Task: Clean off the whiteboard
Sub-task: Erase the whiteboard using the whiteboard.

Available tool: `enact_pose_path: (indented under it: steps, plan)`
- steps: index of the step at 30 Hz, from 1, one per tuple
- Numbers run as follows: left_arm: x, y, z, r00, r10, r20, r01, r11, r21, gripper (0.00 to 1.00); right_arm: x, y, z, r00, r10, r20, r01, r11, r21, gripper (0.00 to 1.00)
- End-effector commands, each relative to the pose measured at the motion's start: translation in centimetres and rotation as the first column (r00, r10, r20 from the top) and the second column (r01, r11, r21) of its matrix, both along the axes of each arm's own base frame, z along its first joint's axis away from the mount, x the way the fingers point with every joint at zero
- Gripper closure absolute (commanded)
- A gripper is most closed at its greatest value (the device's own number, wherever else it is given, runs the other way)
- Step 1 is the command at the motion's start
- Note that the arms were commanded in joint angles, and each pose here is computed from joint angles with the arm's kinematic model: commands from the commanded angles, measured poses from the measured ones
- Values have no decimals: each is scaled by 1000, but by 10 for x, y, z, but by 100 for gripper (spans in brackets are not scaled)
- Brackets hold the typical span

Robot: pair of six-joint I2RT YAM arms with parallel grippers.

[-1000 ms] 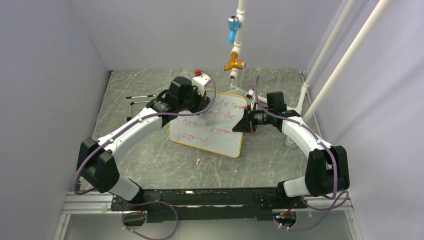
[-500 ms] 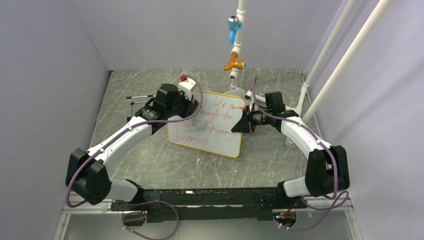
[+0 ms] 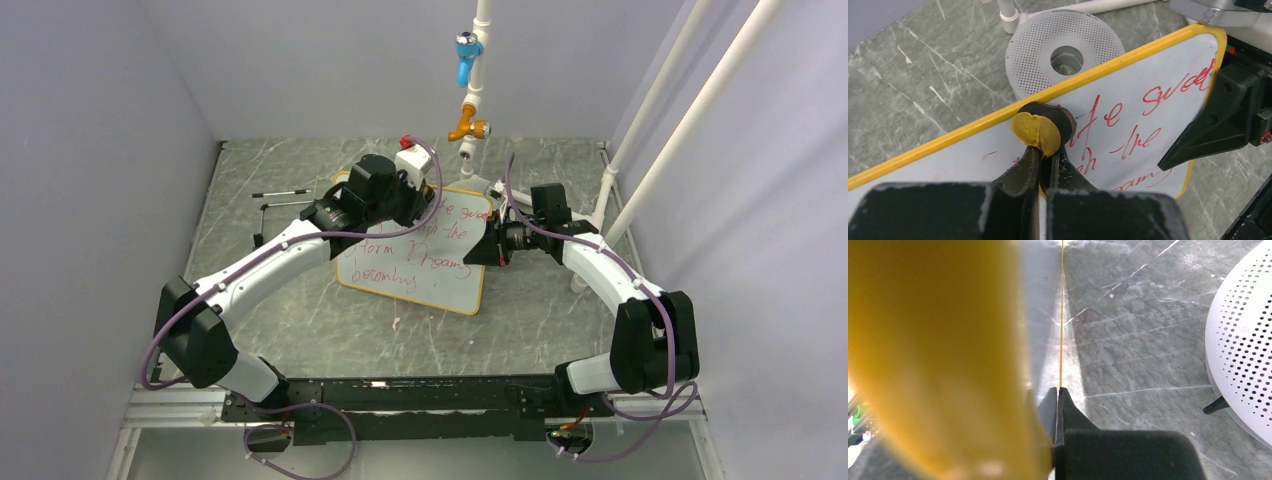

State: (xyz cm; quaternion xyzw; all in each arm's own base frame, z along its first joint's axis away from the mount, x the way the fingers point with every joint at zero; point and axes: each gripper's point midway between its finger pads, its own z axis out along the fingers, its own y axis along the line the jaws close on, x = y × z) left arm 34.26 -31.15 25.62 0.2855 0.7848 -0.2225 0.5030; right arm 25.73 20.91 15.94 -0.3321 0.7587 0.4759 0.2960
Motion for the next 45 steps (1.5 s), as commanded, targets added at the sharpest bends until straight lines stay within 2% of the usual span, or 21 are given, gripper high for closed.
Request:
enact_pose_path:
  steps: [1,5,8,15,24,31,38,42,45]
  plan:
    - [19,31,7,989,138,46,-139,990,21,100,-1,6,13,993,54,108,-54,999,-6,100]
    - [20,75,-9,974,225,28,-226,974,31,100,-1,6,13,993,55,106,-54,999,-5,100]
    - [18,87,-11,971,237,24,-238,971,12,100,-1,6,12,993,55,103,-55,998,-4,100]
    - [8,49,3,993,120,21,-119,992,-46,100,0,5,10,993,51,102,-50,999,-12,100]
    - [-16,-2,-5,1000,24,-1,-24,998,-56,100,-1,6,12,993,57,103,-57,998,-5,100]
    - [-6,32,-16,990,136,27,-136,991,3,100,-1,5,11,993,55,109,-54,998,-13,100]
    - [0,87,-19,974,225,22,-224,974,-36,100,-1,5,12,992,60,111,-58,998,-14,100]
    - [0,82,-11,979,201,31,-199,978,-66,100,0,5,11,992,61,113,-59,998,-16,100]
    - [-5,60,-4,988,150,39,-146,984,-98,100,0,5,10,991,59,116,-57,998,-19,100]
